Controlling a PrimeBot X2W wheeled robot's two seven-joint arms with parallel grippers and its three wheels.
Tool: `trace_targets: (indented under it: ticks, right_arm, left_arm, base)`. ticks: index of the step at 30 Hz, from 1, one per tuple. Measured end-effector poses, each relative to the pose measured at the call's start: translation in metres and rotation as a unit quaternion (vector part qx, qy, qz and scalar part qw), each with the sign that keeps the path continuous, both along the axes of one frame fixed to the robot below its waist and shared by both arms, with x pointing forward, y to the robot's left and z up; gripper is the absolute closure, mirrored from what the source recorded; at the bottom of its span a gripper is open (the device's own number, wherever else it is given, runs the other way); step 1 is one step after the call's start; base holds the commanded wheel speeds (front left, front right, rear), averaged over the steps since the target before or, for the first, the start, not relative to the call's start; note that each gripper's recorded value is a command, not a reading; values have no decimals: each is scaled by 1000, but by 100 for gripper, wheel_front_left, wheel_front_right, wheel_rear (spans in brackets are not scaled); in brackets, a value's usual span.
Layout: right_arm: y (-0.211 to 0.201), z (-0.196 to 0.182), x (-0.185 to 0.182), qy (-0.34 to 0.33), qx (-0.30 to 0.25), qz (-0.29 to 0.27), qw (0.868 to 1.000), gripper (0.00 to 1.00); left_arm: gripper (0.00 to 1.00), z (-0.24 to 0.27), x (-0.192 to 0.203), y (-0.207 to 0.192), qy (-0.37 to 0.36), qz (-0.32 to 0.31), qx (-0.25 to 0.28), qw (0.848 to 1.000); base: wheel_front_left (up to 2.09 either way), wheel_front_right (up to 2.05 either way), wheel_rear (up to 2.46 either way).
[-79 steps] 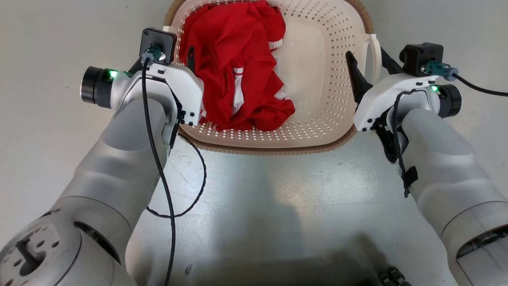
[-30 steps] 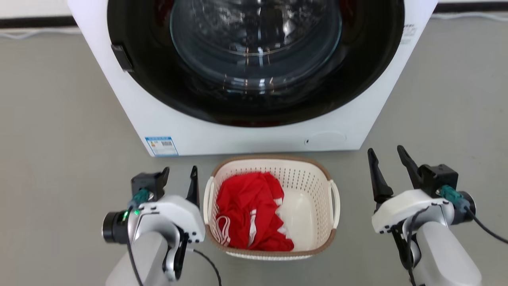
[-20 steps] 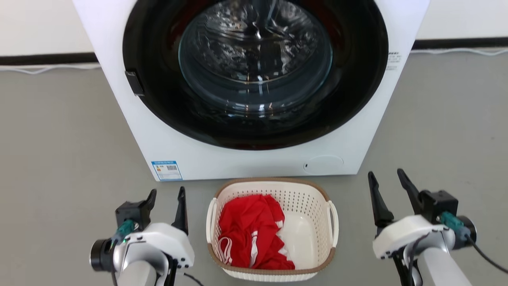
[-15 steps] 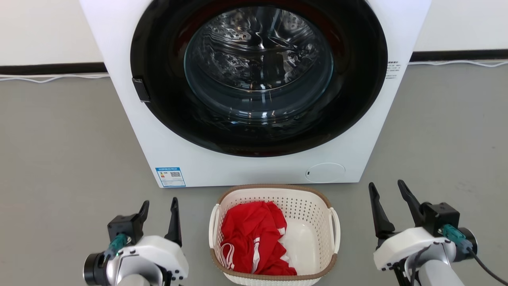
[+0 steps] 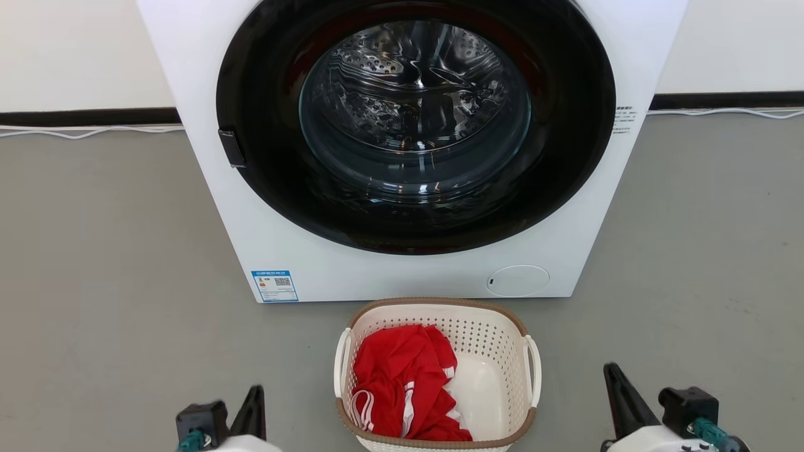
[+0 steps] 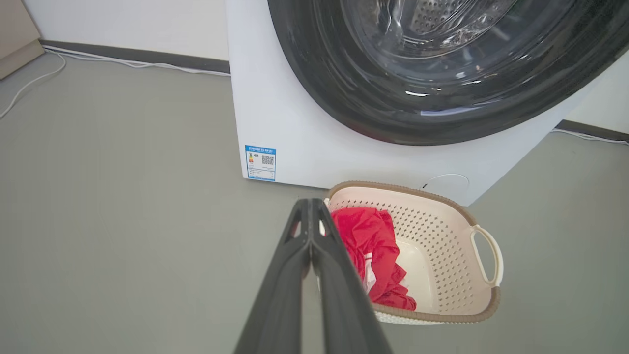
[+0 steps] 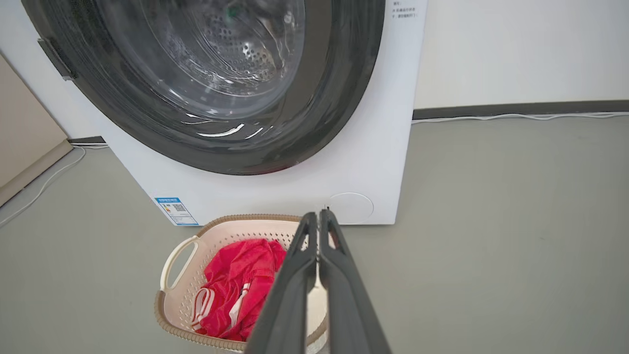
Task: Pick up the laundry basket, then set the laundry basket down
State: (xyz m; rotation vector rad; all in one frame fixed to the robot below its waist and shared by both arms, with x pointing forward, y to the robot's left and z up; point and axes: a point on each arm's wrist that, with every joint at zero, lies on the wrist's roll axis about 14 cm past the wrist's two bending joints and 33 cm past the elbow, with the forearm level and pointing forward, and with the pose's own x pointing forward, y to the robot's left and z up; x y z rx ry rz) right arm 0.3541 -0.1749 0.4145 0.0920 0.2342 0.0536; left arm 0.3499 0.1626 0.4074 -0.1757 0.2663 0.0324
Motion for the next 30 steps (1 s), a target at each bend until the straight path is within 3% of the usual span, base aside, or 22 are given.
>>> trace_targets:
  ticks: [30]
  right_arm:
    - [-14, 8, 4, 4, 156, -76, 985, 100]
  left_arm:
    - [100, 1, 2, 9, 21, 60, -150, 987]
  base:
    - [0, 0, 0]
